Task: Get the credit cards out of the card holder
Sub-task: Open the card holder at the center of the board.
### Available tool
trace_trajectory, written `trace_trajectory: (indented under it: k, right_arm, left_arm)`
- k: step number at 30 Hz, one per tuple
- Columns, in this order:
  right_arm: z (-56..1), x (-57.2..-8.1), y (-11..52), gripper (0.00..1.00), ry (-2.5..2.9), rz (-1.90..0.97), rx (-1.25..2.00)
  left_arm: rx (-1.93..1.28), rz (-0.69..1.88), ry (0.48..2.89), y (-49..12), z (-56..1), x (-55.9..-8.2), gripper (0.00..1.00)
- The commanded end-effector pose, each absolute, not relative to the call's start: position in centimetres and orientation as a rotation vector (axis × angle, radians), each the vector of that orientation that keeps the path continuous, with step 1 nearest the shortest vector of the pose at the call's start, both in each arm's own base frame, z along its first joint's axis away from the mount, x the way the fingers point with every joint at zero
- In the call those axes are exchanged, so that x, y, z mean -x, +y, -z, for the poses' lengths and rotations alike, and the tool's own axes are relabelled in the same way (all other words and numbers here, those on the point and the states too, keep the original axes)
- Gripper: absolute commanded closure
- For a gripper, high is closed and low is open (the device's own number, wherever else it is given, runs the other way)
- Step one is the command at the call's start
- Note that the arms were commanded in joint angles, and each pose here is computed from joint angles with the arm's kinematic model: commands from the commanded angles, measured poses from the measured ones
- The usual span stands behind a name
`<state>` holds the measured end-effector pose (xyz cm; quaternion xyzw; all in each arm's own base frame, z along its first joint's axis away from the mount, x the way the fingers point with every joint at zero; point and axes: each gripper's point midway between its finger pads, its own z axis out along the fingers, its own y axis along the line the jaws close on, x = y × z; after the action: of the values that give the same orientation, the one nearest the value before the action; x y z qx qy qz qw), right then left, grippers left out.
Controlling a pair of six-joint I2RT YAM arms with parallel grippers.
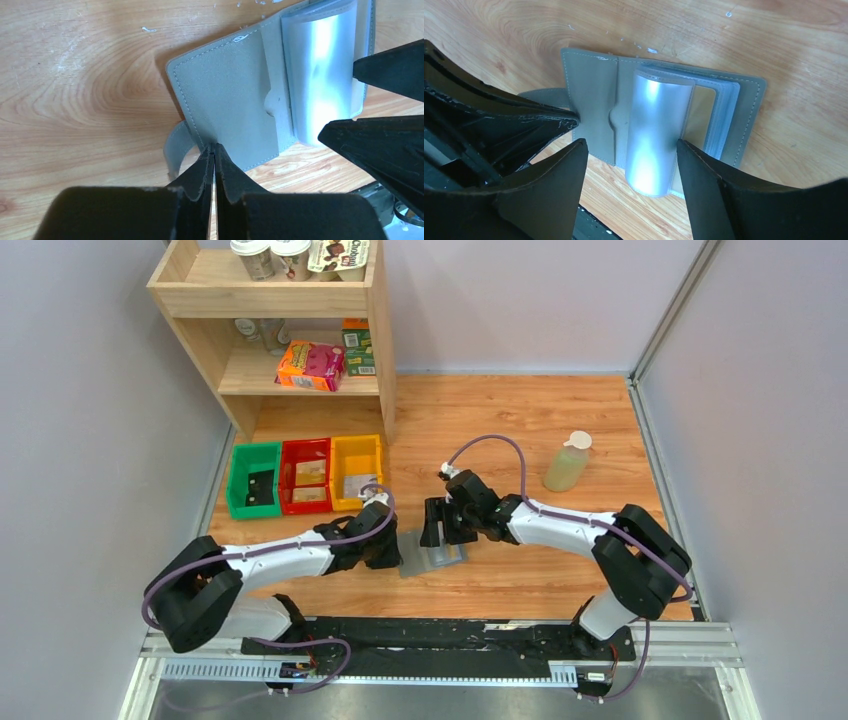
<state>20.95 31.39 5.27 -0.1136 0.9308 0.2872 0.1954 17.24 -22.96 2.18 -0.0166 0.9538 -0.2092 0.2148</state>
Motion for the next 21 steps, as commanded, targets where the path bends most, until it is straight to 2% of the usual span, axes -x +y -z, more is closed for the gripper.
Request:
trace_trajectory:
  k: [1, 13, 21]
  right_arm:
    - [-6.4, -21.3, 33.0, 0.29, 2.566, -0.904, 0.334]
    - [-8.9, -20.0, 36.0, 0.29, 2.498, -1.152, 0.422]
    - [-10.0, -20.4, 35.9, 0.29, 2.485, -1.113, 0.437]
  left_arm:
    - [0.099, 0.602, 2.606, -23.2, -1.7, -17.9, 0.94]
    - [0.241, 0.727, 2.586, -23.3, 0.3, -16.9, 0.95]
    - [0.251, 0.742, 2.561, -23.3, 0.0, -17.2, 0.95]
